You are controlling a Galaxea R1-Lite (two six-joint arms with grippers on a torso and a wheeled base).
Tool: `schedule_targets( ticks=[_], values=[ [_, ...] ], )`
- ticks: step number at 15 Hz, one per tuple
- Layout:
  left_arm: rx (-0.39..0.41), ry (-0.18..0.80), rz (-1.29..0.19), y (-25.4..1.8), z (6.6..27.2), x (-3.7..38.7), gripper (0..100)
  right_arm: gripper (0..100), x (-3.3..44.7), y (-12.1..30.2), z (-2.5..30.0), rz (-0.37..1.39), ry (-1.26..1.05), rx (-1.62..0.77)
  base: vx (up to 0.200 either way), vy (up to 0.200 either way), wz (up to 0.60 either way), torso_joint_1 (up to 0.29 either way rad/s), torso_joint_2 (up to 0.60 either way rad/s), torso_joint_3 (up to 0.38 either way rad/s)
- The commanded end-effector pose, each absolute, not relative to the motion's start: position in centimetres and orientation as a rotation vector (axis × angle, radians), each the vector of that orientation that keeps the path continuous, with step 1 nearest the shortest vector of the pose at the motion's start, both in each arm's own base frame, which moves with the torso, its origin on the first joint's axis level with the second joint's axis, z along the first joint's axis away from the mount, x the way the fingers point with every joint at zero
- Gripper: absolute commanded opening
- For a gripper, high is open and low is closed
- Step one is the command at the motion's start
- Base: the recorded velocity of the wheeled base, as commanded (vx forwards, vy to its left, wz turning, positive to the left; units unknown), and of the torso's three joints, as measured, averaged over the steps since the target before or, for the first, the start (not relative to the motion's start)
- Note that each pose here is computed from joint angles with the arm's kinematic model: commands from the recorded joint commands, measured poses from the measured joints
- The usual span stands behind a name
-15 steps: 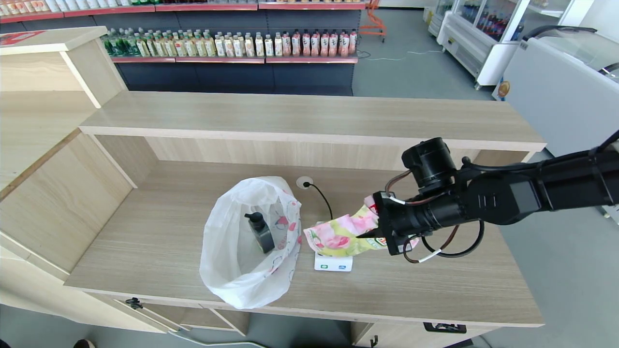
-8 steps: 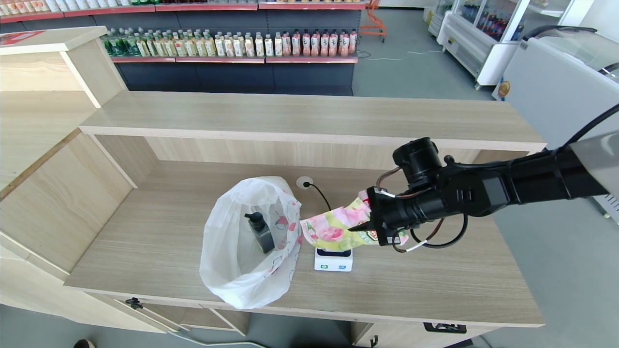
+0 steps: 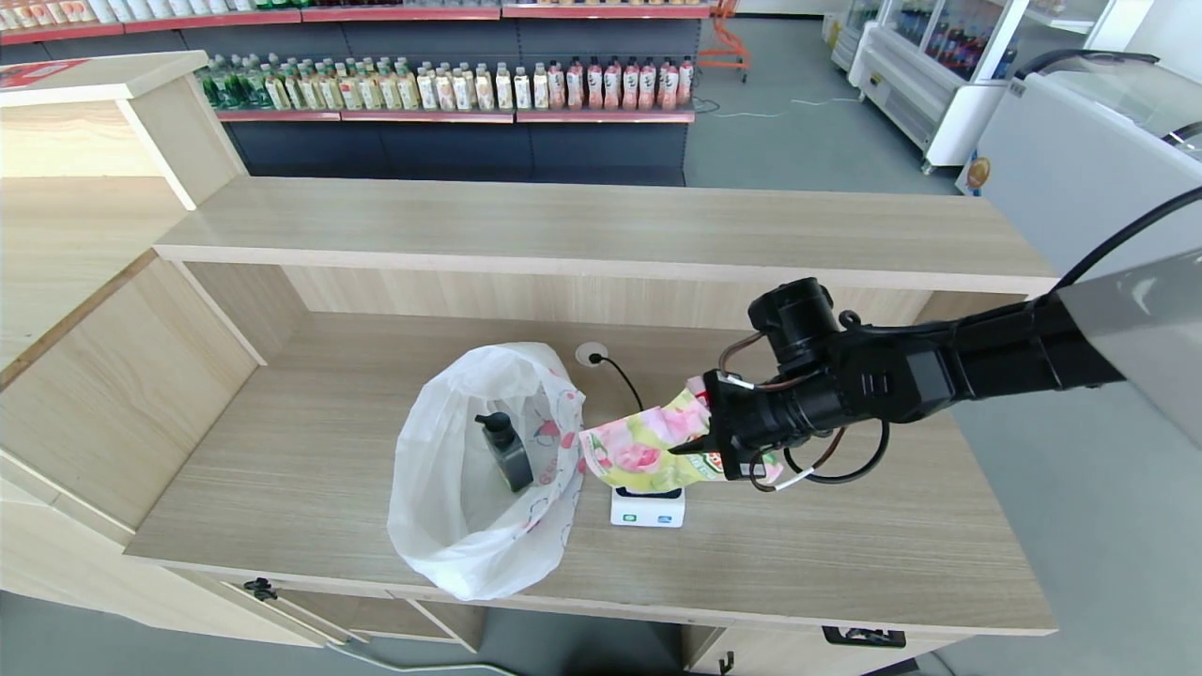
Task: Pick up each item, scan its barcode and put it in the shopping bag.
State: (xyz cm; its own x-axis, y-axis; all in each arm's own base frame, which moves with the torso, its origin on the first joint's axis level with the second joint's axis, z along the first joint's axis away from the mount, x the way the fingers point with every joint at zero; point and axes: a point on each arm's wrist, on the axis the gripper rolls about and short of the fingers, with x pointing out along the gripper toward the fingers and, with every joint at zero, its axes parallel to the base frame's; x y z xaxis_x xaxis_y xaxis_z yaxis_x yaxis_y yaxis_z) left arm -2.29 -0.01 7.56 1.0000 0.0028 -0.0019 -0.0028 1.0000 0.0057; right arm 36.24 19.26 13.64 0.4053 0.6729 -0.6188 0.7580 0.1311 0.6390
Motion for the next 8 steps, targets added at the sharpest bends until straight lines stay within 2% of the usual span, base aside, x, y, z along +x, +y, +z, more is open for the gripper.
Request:
schedule_targets(
  ticks=[1, 4, 8],
  values=[
    [0.006, 0.002, 0.003, 0.0, 7.6, -2.3, 100, 0, 36.3, 19.3, 13.7, -0.107, 1.308, 1.576, 0.000, 0.000, 0.00, 0.000, 0.00, 0.000],
    [0.006, 0.002, 0.002, 0.0, 7.6, -2.3, 100, 0, 36.0, 19.0, 16.1, -0.107, 1.306, 1.580, 0.000, 0.000, 0.00, 0.000, 0.00, 0.000],
    [0.006, 0.002, 0.003, 0.0, 7.6, -2.3, 100, 0, 36.1, 18.6, 16.4, -0.111, 1.297, 1.588, 0.000, 0.000, 0.00, 0.000, 0.00, 0.000]
  ],
)
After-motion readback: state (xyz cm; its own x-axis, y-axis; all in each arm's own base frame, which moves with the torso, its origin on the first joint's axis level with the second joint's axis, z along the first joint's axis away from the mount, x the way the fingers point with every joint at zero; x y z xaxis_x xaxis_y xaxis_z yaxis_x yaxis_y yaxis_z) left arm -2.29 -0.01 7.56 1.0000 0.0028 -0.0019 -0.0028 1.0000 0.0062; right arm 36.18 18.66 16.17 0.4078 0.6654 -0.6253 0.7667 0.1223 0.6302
